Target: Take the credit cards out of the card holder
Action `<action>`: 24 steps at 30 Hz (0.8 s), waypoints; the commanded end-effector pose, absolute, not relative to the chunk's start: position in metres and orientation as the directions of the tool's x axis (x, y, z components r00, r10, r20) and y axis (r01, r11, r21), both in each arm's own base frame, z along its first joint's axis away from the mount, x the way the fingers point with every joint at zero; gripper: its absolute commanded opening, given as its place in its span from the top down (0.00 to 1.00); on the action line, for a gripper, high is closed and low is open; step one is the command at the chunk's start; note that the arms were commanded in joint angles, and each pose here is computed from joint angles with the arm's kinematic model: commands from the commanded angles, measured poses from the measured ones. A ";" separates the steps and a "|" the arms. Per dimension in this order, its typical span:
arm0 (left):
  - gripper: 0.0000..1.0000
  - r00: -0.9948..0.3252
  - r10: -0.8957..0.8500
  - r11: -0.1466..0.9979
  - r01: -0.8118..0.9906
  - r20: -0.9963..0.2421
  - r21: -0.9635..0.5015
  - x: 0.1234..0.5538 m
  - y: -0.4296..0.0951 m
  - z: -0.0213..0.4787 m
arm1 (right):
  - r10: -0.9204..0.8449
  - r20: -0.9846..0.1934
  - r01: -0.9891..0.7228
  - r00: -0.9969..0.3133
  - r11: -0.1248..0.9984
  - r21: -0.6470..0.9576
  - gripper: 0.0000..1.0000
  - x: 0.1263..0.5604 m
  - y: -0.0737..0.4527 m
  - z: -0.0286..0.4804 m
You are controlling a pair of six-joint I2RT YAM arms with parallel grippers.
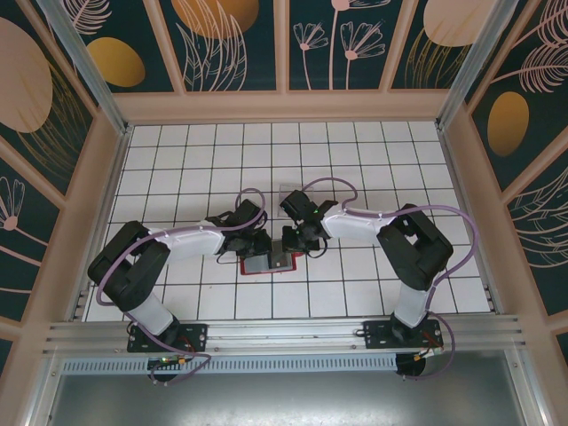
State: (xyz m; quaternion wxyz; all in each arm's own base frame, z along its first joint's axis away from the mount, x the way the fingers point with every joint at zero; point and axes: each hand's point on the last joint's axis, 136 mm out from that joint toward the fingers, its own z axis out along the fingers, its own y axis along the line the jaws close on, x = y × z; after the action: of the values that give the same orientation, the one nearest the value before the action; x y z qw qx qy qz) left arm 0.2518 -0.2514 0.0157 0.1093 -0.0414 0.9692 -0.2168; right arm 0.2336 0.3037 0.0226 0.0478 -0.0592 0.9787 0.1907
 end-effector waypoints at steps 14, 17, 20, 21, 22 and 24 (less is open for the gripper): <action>0.77 -0.966 -0.169 0.853 -0.044 -0.196 -0.520 0.248 -0.253 0.034 | -0.083 -0.066 -0.099 -0.994 0.945 0.312 0.82 0.220 0.284 0.010; 0.74 -0.970 -0.178 0.826 -0.055 -0.167 -0.561 0.246 -0.256 0.029 | -0.082 -0.068 -0.099 -0.994 0.945 0.312 0.82 0.220 0.283 0.012; 0.73 -0.972 -0.180 0.812 -0.061 -0.150 -0.580 0.243 -0.256 0.024 | -0.085 -0.070 -0.102 -0.994 0.946 0.309 0.82 0.220 0.283 0.014; 0.72 -0.973 -0.183 0.806 -0.065 -0.142 -0.589 0.242 -0.256 0.023 | -0.084 -0.072 -0.102 -0.994 0.945 0.310 0.82 0.220 0.283 0.014; 0.72 -0.973 -0.186 0.800 -0.070 -0.136 -0.596 0.241 -0.256 0.022 | -0.084 -0.072 -0.103 -0.994 0.946 0.308 0.82 0.220 0.282 0.014; 0.72 -0.974 -0.189 0.792 -0.077 -0.124 -0.605 0.239 -0.255 0.018 | -0.083 -0.074 -0.101 -0.994 0.946 0.308 0.82 0.220 0.282 0.015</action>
State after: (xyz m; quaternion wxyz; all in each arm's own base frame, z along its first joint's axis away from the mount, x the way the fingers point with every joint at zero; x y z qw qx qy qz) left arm 0.2427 -0.2509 0.0203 0.1028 -0.0641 0.9497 -0.2887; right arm 0.2332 0.3029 0.0230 0.0501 -0.0575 0.9781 0.1935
